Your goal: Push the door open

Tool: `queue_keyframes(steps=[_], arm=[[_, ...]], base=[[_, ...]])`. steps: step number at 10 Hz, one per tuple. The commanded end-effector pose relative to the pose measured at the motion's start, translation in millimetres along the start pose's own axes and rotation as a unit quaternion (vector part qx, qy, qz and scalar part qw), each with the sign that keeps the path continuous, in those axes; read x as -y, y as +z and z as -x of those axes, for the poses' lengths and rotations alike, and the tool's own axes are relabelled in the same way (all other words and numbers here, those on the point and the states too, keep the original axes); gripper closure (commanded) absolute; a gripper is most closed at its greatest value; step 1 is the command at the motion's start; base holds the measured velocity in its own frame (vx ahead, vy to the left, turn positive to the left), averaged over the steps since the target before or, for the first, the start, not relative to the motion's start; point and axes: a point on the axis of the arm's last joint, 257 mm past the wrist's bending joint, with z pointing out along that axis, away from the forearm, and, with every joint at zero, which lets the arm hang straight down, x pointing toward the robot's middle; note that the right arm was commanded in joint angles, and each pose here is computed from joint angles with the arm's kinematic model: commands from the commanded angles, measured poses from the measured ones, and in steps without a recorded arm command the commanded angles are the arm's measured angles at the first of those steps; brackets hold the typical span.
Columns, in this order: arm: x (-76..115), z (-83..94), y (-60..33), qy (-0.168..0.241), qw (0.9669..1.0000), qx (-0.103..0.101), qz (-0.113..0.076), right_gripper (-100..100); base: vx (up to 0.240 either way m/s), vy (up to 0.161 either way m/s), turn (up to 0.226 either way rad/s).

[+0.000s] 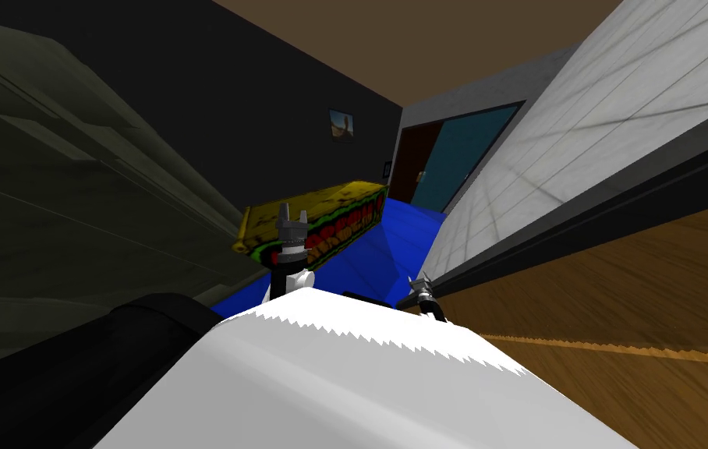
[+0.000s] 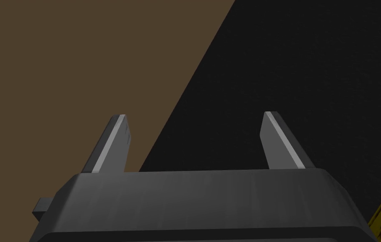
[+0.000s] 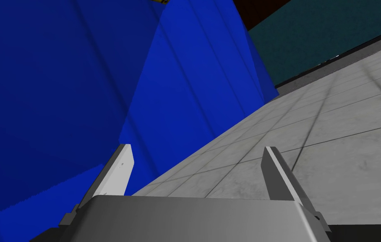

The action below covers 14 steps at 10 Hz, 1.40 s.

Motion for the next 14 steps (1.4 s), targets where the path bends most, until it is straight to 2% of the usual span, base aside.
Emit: queue_keyframes(steps=[1, 3, 5, 8, 9, 10, 11, 13, 14], arm=[[-7.8, 39.9, -13.8, -0.004, 0.9994, 0.035, 0.000, -100], [-7.8, 39.9, -13.8, -0.004, 0.9994, 0.035, 0.000, -100], [-10.1, 35.5, -10.0, -0.004, 0.9995, 0.031, 0.002, -100], [-7.8, 39.9, -13.8, -0.004, 0.9994, 0.035, 0.000, -100], [-18.5, 23.1, -6.4, -0.003, 0.9998, 0.017, 0.012, -100], [9.2, 12.2, -6.5, 0.010, 0.9996, 0.022, -0.016, -100], [9.2, 12.2, -6.5, 0.010, 0.9996, 0.022, -0.016, -100], [16.2, 25.5, -11.6, 0.015, 0.9987, 0.040, -0.026, -100], [15.3, 23.9, -10.4, 0.015, 0.9988, 0.039, -0.025, -100]], base=[[0.002, -0.034, -0.048], [-0.009, -0.017, 0.021], [-0.012, 0.002, -0.011], [0.008, 0.006, 0.001], [0.000, 0.000, 0.000], [0.011, -0.037, -0.012], [0.011, -0.030, 0.006], [0.000, -0.050, -0.023], [-0.023, -0.025, -0.022]])
